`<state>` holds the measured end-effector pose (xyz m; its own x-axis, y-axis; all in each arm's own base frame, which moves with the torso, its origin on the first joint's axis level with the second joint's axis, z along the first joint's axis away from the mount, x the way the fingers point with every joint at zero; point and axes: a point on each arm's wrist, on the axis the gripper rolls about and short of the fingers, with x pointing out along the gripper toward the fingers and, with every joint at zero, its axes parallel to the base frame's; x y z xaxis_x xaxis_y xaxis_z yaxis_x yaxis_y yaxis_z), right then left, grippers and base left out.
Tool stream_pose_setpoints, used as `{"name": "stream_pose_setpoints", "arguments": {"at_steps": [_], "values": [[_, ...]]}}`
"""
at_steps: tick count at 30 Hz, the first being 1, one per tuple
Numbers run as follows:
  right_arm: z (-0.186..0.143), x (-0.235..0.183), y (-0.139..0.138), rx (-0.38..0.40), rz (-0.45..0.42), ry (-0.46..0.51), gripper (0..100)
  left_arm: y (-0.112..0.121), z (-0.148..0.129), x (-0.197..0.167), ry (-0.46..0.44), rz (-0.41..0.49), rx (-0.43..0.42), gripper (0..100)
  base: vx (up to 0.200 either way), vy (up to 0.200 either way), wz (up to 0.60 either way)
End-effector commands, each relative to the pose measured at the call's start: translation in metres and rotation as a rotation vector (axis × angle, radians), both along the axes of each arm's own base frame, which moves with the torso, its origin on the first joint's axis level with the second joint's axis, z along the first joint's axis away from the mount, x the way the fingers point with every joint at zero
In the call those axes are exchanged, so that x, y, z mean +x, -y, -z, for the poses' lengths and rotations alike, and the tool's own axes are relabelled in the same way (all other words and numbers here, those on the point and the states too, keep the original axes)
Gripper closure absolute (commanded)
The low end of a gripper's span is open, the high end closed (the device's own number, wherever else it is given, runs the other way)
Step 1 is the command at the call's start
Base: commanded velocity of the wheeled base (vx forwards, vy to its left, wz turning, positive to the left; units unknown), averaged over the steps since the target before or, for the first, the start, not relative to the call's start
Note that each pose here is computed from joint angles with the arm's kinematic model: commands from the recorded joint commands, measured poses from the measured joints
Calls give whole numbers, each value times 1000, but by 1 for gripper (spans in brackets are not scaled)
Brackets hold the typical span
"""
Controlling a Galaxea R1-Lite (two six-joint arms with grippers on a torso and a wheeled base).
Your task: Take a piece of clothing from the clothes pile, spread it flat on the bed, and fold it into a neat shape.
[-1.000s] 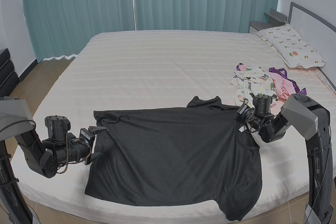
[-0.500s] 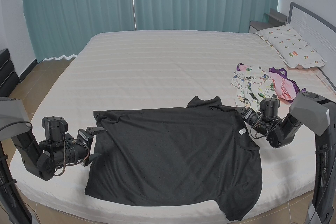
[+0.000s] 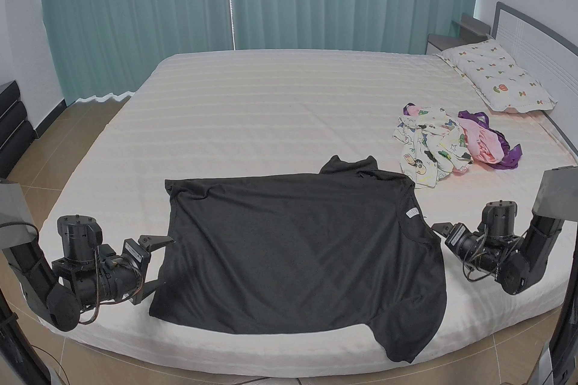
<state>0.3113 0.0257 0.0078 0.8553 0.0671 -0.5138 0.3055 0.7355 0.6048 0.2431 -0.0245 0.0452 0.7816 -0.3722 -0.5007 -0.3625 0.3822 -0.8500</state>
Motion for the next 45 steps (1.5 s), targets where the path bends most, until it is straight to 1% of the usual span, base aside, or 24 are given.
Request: {"name": "stream_pose_setpoints", "arguments": {"at_steps": [1,2,3,4,5,7,9,11,14,16,19,25,28,35,40,41,45], "values": [[-14,-47,-3,43,-1,-15,0,-1,3,-24,-11,33,66,0,0,0,0],[-9,-56,-1,51,5,-30,0,-2,5,-25,-2,38,126,0,0,0,0],[-9,-56,-1,52,6,-30,0,-2,6,-24,-3,36,129,0,0,0,0],[-3,-59,0,65,14,-36,0,-3,10,-24,-15,25,176,0,0,0,0],[-2,-60,0,69,14,-28,0,-3,14,-23,-28,22,189,0,0,0,0],[1,-62,1,69,15,-16,0,-2,19,-23,-51,29,199,0,0,0,0],[3,-66,1,68,12,-22,0,1,23,-23,-66,43,204,0,0,0,0],[5,-67,0,65,10,-27,0,2,25,-23,-78,37,215,0,0,0,0],[5,-67,0,66,5,-30,0,2,26,-25,-86,43,236,0,0,0,0],[5,-68,-1,65,2,-31,0,4,31,-25,-112,65,262,0,0,0,0],[4,-69,-1,69,-4,-32,0,4,36,-23,-131,49,285,0,0,0,0],[4,-69,-1,73,-11,-33,0,5,40,-18,-135,40,291,0,0,0,0],[3,-70,-3,76,-17,-29,0,5,48,-13,-158,41,295,0,0,0,0],[3,-70,-5,77,-24,-28,0,7,48,-3,-137,37,287,0,0,0,0],[3,-71,-8,77,-35,-30,0,10,52,1,-140,44,291,0,0,0,0],[4,-71,-8,76,-35,-34,0,10,52,1,-139,44,293,100,0,0,0],[5,-76,-8,72,-40,-51,0,9,53,-3,-157,41,301,100,0,0,0]]}}
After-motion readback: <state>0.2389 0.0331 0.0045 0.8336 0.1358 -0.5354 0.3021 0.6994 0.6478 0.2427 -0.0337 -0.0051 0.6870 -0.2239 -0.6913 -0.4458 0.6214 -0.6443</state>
